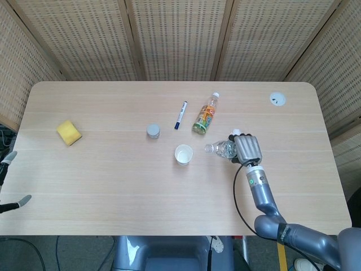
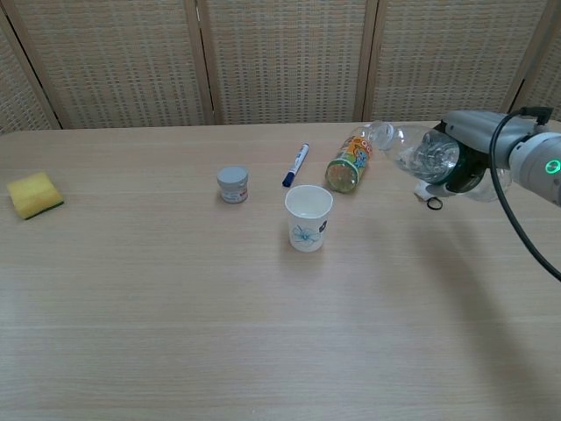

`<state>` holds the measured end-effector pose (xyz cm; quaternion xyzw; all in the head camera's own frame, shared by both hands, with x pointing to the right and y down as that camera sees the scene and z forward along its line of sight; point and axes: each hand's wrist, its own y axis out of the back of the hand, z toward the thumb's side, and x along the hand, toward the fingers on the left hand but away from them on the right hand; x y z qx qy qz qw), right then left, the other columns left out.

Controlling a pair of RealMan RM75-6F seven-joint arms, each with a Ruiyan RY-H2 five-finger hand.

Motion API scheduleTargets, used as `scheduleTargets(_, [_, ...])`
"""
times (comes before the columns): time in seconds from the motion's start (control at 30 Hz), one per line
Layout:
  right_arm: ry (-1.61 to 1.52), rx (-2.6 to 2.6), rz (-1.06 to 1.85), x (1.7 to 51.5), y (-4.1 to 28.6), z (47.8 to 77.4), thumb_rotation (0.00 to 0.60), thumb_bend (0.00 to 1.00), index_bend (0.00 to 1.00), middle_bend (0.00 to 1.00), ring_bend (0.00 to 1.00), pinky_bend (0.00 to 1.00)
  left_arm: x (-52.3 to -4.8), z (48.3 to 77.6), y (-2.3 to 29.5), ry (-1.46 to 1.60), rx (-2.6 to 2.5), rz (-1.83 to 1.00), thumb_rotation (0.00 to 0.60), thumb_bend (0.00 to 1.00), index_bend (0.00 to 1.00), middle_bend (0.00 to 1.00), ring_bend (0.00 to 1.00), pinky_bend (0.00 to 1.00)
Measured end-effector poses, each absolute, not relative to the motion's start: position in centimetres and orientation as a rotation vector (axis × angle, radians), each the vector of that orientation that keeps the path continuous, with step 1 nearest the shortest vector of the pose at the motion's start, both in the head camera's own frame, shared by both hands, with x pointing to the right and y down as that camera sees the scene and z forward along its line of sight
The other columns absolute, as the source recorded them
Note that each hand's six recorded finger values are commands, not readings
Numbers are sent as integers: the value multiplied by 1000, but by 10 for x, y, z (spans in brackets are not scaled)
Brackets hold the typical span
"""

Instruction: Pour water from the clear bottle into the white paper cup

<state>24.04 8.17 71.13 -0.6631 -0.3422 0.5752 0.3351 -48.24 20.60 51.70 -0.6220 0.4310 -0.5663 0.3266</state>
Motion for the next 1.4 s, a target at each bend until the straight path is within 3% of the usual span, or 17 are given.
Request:
scheduleTargets(0.33, [-816, -1631, 1537, 212, 74, 715, 600, 831, 553, 587, 561, 665, -485, 515, 205, 1143, -1637, -1483, 600, 24, 0, 0, 0, 0])
scheduleTargets(1.4, [-656, -1341, 1572, 194, 73, 713, 600, 832, 568, 606, 583, 677, -490, 513, 203, 1164, -1646, -1483, 600, 25, 0, 0, 0, 0])
